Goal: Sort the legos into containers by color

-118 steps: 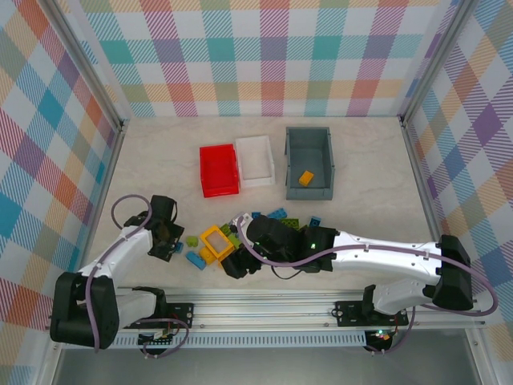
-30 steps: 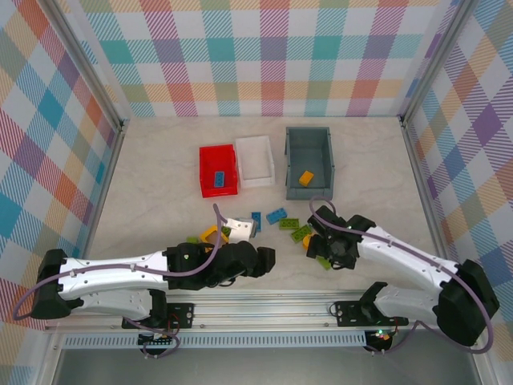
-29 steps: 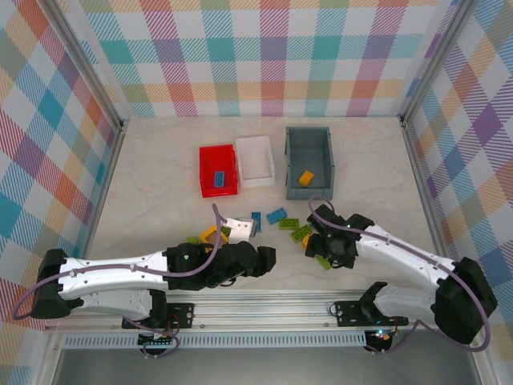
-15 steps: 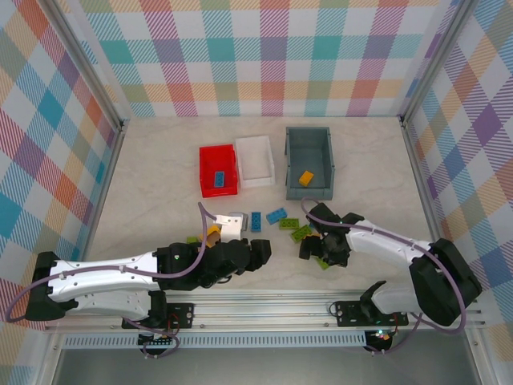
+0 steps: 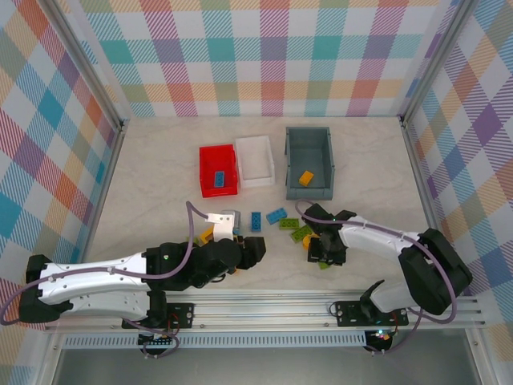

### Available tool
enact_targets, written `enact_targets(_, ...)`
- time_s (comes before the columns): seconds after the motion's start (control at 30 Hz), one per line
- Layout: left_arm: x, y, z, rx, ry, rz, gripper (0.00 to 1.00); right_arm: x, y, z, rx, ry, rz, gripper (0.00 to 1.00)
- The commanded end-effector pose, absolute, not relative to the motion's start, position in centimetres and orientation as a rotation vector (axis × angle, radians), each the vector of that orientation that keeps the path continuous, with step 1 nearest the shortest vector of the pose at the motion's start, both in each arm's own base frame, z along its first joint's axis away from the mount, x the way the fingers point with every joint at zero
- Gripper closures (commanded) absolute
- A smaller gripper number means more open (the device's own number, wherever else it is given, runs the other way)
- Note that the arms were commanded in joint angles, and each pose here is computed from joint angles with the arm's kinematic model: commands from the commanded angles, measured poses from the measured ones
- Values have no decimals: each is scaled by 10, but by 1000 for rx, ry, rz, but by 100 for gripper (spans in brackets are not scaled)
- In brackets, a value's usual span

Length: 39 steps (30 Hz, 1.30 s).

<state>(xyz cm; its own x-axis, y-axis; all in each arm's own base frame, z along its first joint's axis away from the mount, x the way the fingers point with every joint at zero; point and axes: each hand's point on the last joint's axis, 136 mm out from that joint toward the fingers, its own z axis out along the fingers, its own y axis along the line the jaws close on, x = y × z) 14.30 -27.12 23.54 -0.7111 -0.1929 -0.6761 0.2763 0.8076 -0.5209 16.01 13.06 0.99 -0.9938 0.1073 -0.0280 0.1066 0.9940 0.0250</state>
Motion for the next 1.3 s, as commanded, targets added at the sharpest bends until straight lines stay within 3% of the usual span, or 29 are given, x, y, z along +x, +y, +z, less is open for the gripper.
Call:
enact_targets(0.0, 143, -262, 238, 48, 2209, -774, 33, 152, 148, -3, 148, 3145, 104, 52)
enact_targets(0.17, 145, -252, 244, 23, 2191, -765, 33, 152, 161, 14, 35, 3087, 49, 62)
enact_targets(0.37, 152, -229, 272, -29, 2124, -737, 33, 158, 200, 74, -89, 2974, 164, 64)
enact_targets(0.63, 175, -216, 312, -26, 2067, -620, 30, 254, 288, 153, -234, 2764, 367, 62)
enact_targets(0.93, 245, -205, 289, -214, 2196, -699, 29, 384, 326, 136, -200, 2721, 313, 64)
enact_targets(1.27, 264, -204, 270, -253, 2246, -702, 30, 440, 340, 97, -187, 2758, 309, 63)
